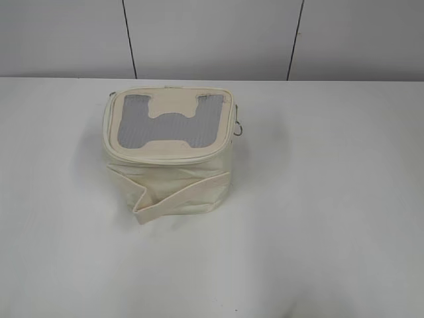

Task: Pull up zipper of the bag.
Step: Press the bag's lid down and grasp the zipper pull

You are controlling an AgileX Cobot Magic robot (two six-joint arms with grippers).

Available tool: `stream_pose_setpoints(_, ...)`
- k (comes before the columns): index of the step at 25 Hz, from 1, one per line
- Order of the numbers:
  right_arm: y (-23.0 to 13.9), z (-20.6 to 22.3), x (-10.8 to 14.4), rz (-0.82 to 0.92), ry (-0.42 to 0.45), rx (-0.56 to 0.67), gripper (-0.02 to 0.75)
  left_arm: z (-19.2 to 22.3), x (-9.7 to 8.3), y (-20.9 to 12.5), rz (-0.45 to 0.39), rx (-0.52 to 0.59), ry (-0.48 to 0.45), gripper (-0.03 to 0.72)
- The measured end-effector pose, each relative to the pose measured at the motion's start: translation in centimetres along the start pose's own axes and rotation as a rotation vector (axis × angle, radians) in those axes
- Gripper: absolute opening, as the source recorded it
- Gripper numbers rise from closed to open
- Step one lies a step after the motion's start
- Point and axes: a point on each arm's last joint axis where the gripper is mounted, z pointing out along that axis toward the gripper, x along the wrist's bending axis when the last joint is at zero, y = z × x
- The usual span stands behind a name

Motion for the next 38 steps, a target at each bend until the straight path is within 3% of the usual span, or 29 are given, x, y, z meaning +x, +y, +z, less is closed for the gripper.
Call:
stream_pose_setpoints(12,0.0,0.0,0.0,0.001,0.001,0.0,0.346,0.0,0.0,0.0,0.0,0.0,0.0,0.228)
stream_pose_setpoints(15,0.1,0.0,0.3,0.021,0.036,-0.006,0.346,0.0,0.0,0.0,0.0,0.0,0.0,0.228)
stream_pose_setpoints(21,5.5,3.9,1.3,0.023,0.243,-0.026,0.346,0.0,0.0,0.0,0.006,0.0,-0.014,0.228)
stream_pose_setpoints(28,13.7,19.1,1.1,-0.06,0.503,0.032,0.346,0.0,0.0,0.0,0.006,0.0,-0.015,0.228)
stream_pose_setpoints(32,17.6,28.0,2.1,-0.098,0.739,0.038,0.346,0.0,0.0,0.0,0.006,0.0,-0.015,0.228)
stream_pose_setpoints(35,19.4,33.6,5.1,-0.16,0.878,0.048,0.346,0.0,0.0,0.0,0.006,0.0,-0.015,0.228)
stream_pose_setpoints(38,20.5,37.3,10.2,-0.253,0.988,0.093,0.346,0.0,0.0,0.0,0.006,0.0,-0.015,0.228)
